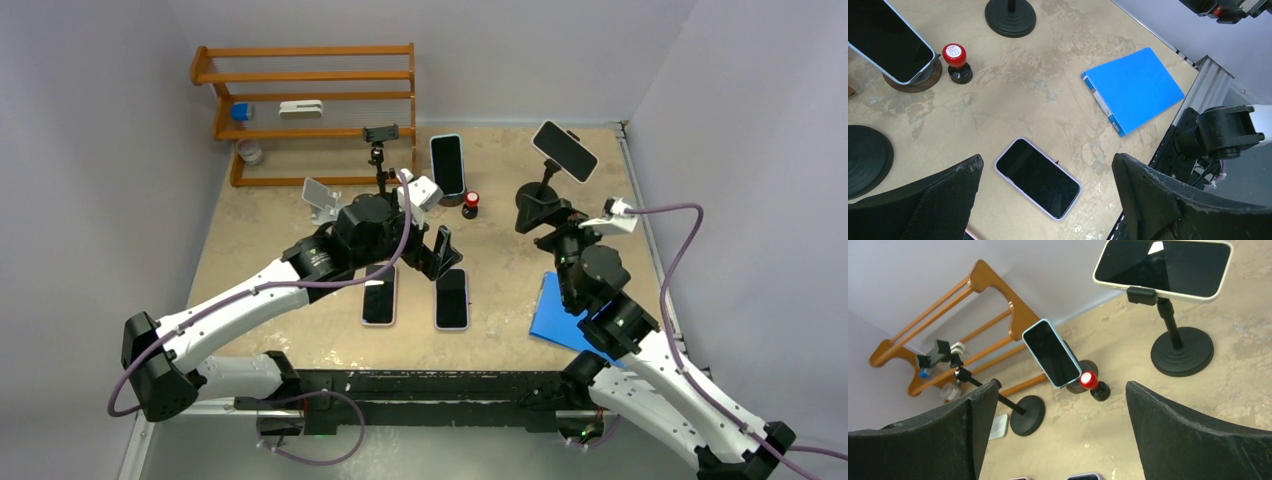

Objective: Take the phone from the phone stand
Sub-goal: Pick up the phone stand with the phone at the center of the board.

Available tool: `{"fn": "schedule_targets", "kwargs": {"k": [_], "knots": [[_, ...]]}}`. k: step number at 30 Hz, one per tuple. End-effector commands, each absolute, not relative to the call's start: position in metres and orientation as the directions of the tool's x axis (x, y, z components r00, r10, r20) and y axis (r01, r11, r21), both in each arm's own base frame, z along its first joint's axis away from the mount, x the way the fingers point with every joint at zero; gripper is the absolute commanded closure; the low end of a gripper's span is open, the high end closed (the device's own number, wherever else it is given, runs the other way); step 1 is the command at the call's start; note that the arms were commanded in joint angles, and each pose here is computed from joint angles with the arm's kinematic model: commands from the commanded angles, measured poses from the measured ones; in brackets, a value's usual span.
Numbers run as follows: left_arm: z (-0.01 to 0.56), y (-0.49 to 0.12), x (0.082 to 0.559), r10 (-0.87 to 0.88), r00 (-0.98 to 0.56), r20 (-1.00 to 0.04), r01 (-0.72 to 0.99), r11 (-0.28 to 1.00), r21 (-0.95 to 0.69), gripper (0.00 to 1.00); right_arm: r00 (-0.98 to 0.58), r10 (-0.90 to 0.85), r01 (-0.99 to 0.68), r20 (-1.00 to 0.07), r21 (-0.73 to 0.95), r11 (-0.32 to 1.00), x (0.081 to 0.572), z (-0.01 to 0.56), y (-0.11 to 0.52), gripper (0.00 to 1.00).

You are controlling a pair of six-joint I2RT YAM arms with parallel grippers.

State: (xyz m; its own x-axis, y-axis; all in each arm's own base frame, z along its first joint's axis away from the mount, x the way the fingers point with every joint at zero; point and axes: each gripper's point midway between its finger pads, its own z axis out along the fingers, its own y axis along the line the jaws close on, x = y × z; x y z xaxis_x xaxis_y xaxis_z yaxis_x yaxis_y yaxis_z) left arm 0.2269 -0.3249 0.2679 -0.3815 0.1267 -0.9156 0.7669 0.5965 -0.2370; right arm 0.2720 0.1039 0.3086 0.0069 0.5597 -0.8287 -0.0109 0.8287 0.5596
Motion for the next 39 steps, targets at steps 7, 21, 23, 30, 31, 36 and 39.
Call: {"fn": "schedule_targets", "kwargs": {"k": [7,21,23,30,31,36,39], "knots": [[0.277,-0.32,0.221,0.098,-0.319,-0.943,0.768,0.609,-0.197,0.0,0.002,0.564,-0.079,-0.825,0.563,0.823,0.305,0.352,0.132,0.01],[0.282,-0.317,0.207,0.132,-0.243,-0.961,0.735,0.671,-0.094,0.01,0.021,0.894,-0.183,-0.447,0.878,0.443,0.331,0.335,0.056,0.02],[0.284,-0.315,0.207,0.131,-0.237,-0.963,0.723,0.685,-0.085,0.01,0.099,0.924,-0.181,-0.369,0.907,0.381,0.324,0.326,0.037,0.01],[0.287,-0.31,0.208,0.128,-0.223,-0.966,0.699,0.712,-0.067,0.0,0.123,0.935,-0.158,-0.332,0.924,0.349,0.323,0.292,0.019,0.02],[0.287,-0.31,0.209,0.129,-0.223,-0.966,0.696,0.715,-0.065,0.0,0.12,0.932,-0.161,-0.341,0.92,0.357,0.325,0.291,0.017,0.02],[0.284,-0.308,0.21,0.139,-0.225,-0.965,0.685,0.726,-0.055,0.0,0.107,0.95,-0.269,-0.292,0.912,0.31,0.324,0.293,0.011,0.04],[0.284,-0.308,0.211,0.14,-0.225,-0.964,0.682,0.73,-0.053,0.0,0.092,0.962,-0.288,-0.256,0.918,0.272,0.331,0.289,0.009,0.05]]}}
